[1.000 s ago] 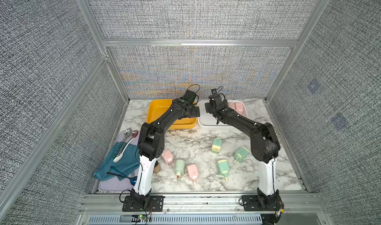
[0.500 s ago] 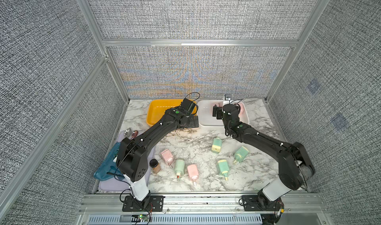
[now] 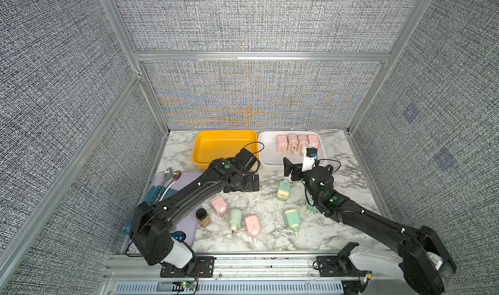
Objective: Place the pencil sharpeners by color into the storage box
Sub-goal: Pick up the pencil sharpener from the center of the board.
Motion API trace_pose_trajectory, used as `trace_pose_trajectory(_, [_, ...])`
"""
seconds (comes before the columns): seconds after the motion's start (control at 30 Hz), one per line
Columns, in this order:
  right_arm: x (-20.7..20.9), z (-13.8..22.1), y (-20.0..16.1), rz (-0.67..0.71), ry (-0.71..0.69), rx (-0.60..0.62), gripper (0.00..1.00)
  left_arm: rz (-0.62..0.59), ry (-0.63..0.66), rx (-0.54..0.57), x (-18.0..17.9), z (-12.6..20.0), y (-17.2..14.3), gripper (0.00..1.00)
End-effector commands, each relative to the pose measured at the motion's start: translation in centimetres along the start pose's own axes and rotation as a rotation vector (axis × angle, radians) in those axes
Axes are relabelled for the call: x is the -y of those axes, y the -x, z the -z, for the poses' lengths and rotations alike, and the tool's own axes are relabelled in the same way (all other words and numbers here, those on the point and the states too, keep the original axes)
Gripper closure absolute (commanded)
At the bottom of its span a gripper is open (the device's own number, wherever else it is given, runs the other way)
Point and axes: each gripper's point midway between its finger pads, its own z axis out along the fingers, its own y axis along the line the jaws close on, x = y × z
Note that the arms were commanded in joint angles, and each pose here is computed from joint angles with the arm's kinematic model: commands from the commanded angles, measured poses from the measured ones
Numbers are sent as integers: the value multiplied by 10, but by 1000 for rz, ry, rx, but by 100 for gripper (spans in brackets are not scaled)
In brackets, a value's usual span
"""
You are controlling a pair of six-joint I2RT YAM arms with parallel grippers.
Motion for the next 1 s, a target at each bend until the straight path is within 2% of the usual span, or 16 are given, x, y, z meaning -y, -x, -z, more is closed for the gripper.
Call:
trace_pose_trajectory(0.0, [-14, 10, -14, 28, 44, -33, 1, -20, -36, -115, 4, 6, -28, 1])
trace_pose_trajectory(0.17, [-15, 24, -34, 48, 22, -69, 1, -28, -62, -195, 8, 6, -55, 2])
trace_pose_trajectory(0.37, [-15, 32, -41, 48, 30, -74, 1, -54, -70, -246, 22, 6, -79, 5])
trace_pose_trajectory(0.5, [-13, 36, -39, 45, 23, -65, 1, -76, 2, -285, 20, 0, -96, 8])
trace_pose_trajectory(0.6, [-13, 39, -40, 41, 29, -66, 1, -65, 88, -270, 11, -6, -101, 8])
trace_pose_trajectory(0.73, [-13, 41, -45, 36, 35, -75, 1, -42, 133, -272, 9, -21, -107, 8])
trace_pose_trajectory(0.97, [-10, 43, -51, 43, 25, -85, 1, -25, 115, -335, 15, -42, -125, 9])
